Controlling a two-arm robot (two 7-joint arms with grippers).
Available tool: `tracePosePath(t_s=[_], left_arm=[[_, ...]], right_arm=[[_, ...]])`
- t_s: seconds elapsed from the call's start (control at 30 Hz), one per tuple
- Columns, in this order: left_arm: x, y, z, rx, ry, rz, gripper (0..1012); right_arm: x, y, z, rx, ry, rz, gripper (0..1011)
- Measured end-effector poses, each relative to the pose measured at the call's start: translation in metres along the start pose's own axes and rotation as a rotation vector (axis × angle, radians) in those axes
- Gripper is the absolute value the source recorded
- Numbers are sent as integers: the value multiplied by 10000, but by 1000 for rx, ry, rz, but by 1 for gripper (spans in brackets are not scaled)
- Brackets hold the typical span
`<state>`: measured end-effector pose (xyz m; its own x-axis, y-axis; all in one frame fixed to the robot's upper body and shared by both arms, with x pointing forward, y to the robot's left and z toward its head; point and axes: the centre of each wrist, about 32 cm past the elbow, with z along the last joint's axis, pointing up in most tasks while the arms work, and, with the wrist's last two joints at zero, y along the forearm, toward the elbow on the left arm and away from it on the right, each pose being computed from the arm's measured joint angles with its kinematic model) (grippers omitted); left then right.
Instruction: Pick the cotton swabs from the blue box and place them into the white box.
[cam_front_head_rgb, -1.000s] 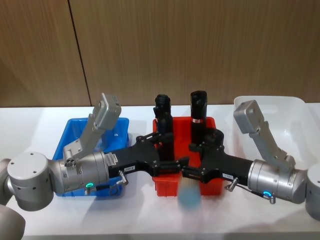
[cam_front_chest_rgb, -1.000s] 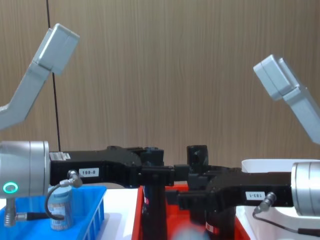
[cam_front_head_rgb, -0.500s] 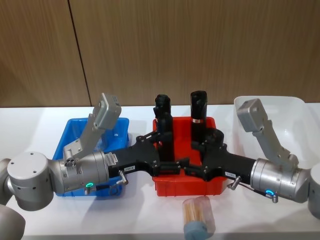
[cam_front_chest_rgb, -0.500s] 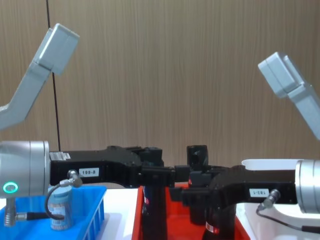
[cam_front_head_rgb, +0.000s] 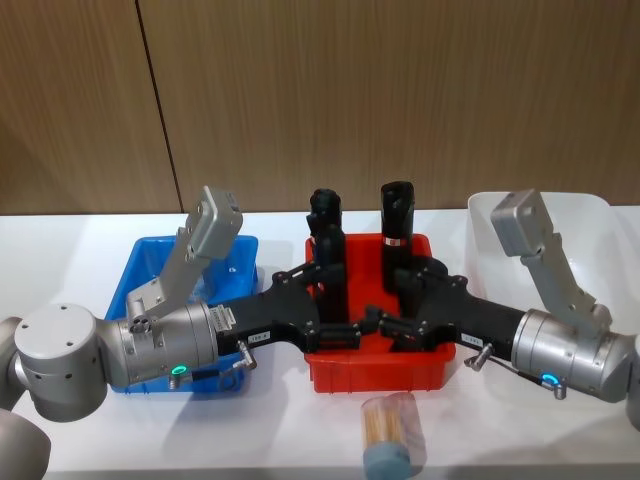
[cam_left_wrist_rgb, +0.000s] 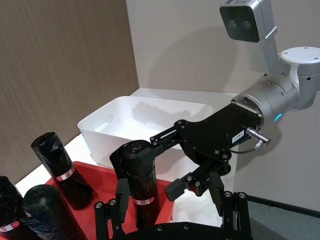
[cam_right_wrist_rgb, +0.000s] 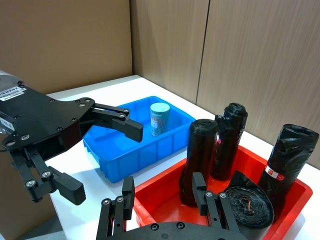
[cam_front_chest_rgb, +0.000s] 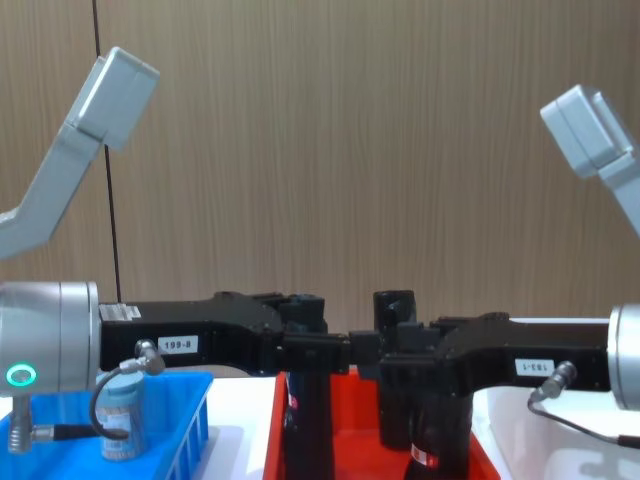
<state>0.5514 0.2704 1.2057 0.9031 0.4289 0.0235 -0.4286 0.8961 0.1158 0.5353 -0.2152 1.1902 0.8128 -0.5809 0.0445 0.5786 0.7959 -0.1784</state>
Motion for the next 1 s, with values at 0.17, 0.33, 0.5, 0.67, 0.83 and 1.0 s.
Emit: tracePosePath(t_s=[0.17,0.33,0.5,0.67,0.83,1.0], left_arm=[[0,0,0,0,0,0,1004],[0,0,0,0,0,0,1004],[0,0,0,0,0,1,1004],[-17,-10,0,0,-4,19,1004],[-57,-33,1,2,-16,53,1004],[-120,-69,-1,2,-33,106,1004]], right_arm=[[5,-14,6,5,-1,-7,720],[6,-23,10,9,-3,-11,720],[4,-26,9,9,-3,-13,720],[-21,-50,-2,17,-3,-36,720],[-65,-98,-20,34,-1,-80,720],[-138,-172,-46,57,0,-148,720]])
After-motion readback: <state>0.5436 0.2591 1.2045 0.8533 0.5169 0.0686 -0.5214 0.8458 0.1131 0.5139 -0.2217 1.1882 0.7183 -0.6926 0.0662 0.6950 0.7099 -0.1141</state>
